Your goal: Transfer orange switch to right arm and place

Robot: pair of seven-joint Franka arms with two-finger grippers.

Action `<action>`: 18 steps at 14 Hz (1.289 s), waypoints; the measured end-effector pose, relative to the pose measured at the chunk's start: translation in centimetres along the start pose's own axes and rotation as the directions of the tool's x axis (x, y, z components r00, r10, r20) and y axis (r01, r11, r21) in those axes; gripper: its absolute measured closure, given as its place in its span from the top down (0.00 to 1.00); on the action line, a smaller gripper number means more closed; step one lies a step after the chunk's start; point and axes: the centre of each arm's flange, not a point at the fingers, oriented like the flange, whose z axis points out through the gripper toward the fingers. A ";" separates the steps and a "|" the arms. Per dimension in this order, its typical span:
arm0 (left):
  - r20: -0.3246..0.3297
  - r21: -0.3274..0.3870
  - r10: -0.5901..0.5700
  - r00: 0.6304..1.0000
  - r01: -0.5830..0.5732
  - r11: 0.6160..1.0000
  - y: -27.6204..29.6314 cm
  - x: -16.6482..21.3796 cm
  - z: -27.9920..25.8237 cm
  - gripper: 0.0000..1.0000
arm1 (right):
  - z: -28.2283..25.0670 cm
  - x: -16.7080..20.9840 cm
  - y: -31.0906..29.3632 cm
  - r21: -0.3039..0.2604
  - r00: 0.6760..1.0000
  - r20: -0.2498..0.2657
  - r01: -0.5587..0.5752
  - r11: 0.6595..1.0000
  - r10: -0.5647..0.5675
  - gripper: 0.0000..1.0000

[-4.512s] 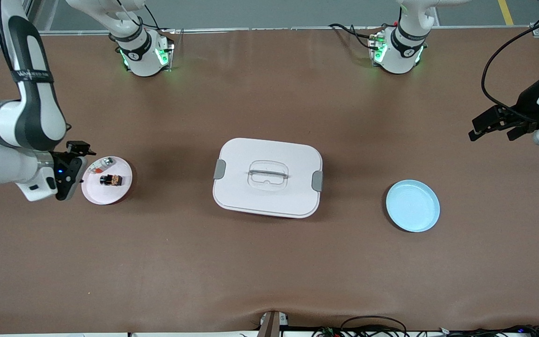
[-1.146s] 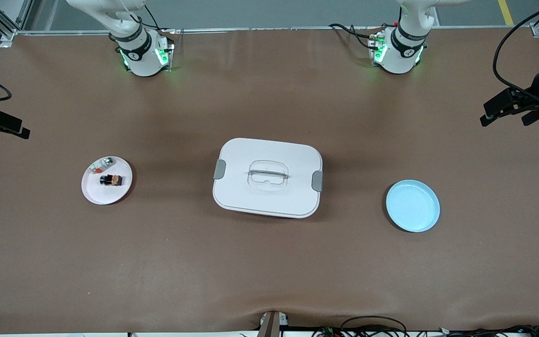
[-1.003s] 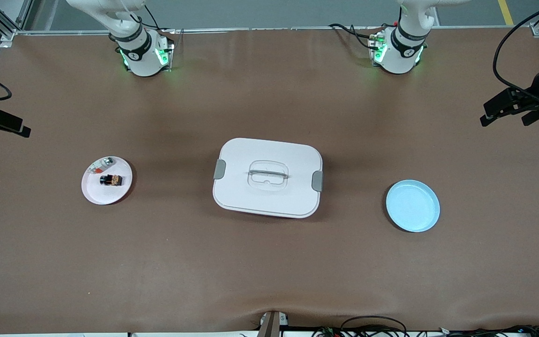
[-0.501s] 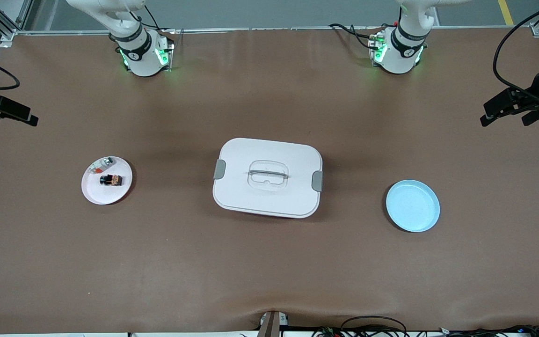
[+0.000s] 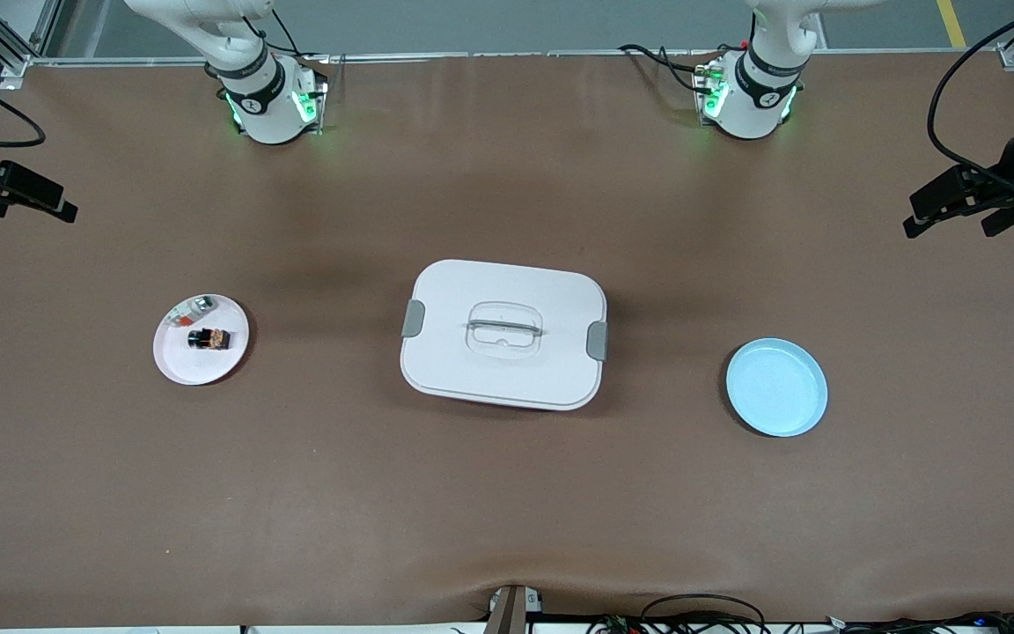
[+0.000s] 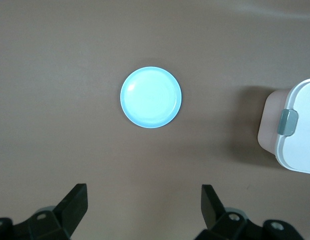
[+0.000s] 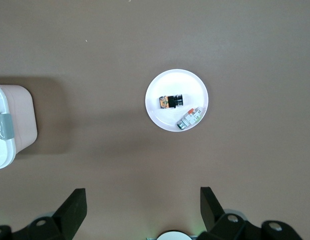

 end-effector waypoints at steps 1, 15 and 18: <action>0.000 0.000 0.000 1.000 0.000 1.000 0.0 0.0 0.0 1.00 | 0.1 -0.2 0.0 -0.001 1.000 0.014 -0.004 1.000 0.004 1.00; 0.000 0.000 0.000 1.000 0.000 1.000 0.0 0.0 0.0 1.00 | -0.8 -1.0 -3.5 -0.100 0.998 -0.027 0.062 0.993 -0.065 1.00; 0.000 0.000 0.000 1.000 0.000 1.000 0.0 0.0 0.0 1.00 | -0.9 -0.9 -2.9 -0.098 0.998 -0.034 0.050 0.994 -0.054 1.00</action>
